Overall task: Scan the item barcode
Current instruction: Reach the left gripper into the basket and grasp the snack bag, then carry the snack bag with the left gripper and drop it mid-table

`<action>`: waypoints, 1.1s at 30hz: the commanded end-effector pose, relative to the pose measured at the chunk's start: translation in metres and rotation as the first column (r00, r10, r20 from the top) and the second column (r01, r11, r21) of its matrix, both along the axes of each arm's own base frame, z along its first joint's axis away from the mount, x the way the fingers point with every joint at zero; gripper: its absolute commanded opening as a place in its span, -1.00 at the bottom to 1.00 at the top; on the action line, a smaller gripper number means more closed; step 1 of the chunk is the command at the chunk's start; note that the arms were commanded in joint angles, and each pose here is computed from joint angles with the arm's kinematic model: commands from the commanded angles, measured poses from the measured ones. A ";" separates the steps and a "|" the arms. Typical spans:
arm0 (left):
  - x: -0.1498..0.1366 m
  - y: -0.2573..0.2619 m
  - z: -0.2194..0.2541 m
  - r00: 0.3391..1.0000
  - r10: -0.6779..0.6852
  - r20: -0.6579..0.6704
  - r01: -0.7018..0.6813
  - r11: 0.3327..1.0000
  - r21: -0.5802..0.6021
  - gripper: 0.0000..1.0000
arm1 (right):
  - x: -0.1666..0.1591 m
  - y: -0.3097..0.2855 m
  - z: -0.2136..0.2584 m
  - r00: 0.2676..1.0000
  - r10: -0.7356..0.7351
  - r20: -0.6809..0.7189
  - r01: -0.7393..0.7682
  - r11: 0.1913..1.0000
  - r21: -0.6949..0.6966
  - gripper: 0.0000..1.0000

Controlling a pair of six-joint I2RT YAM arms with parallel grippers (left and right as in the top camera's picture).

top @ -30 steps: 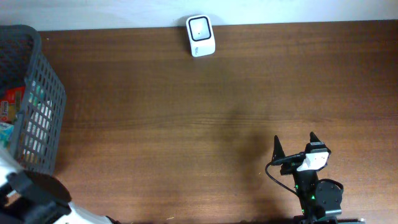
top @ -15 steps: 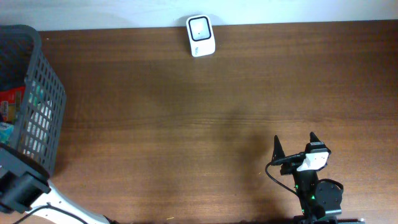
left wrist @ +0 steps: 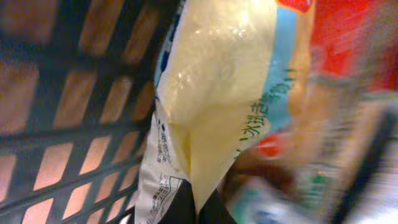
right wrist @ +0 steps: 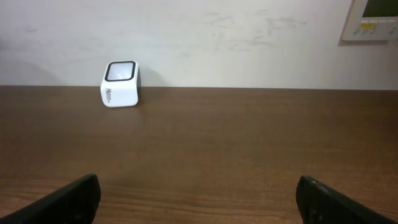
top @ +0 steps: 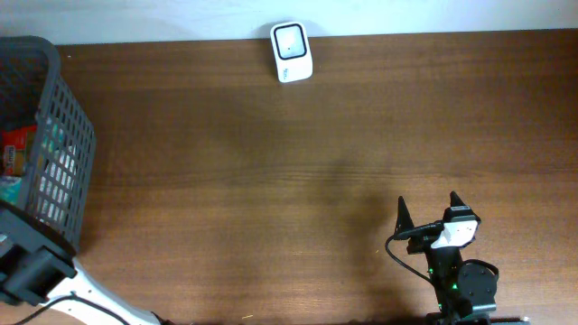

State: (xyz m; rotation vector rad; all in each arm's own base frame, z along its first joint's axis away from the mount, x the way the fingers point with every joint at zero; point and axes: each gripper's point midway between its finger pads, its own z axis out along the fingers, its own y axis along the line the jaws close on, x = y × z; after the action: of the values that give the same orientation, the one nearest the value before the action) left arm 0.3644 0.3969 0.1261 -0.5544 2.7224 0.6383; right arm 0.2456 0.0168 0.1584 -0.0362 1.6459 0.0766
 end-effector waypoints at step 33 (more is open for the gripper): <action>0.001 -0.569 0.055 0.712 -0.690 0.131 0.609 0.515 -0.603 -1.00 | 0.000 0.001 -0.003 1.000 0.000 -0.005 0.000 1.000 0.010 0.98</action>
State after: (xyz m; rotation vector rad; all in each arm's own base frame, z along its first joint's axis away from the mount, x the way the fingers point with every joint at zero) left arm 0.3752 -0.1380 0.2170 0.2801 2.8358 -0.4025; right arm 0.2456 0.0168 0.1584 -0.0365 1.6459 0.0763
